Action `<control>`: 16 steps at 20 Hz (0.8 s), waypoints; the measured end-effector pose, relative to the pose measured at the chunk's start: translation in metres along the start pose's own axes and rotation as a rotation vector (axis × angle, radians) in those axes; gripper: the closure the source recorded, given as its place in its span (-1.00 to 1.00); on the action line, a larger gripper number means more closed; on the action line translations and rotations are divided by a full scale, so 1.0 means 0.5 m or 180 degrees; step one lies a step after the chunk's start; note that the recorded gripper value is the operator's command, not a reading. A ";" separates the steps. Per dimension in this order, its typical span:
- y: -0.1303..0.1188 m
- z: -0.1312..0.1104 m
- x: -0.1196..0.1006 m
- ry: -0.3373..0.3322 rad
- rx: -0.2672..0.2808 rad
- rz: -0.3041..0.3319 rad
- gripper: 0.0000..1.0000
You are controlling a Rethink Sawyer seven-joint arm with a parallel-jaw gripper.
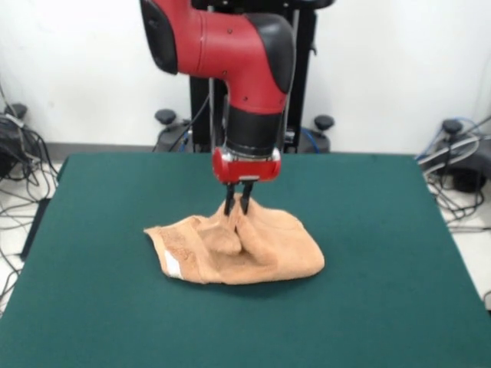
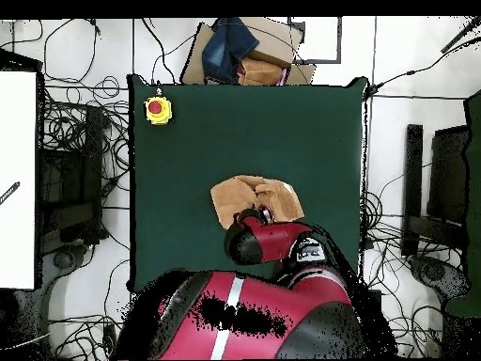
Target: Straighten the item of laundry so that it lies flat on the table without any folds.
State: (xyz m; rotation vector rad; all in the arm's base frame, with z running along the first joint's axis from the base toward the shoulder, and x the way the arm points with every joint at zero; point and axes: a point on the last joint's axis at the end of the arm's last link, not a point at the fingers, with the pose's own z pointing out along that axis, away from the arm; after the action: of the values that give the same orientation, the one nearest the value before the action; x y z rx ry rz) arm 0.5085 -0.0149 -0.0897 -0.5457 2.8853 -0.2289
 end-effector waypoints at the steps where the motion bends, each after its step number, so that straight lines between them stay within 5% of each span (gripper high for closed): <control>1: 0.003 -0.010 0.003 0.0050 -0.0012 0.0002 1.00; 16: 0.026 -0.141 0.054 0.0590 -0.0125 0.0096 1.00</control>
State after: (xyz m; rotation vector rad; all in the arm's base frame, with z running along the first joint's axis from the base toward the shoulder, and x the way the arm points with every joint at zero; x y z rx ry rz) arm 0.4639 -0.0052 -0.0283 -0.5124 3.0812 -0.2299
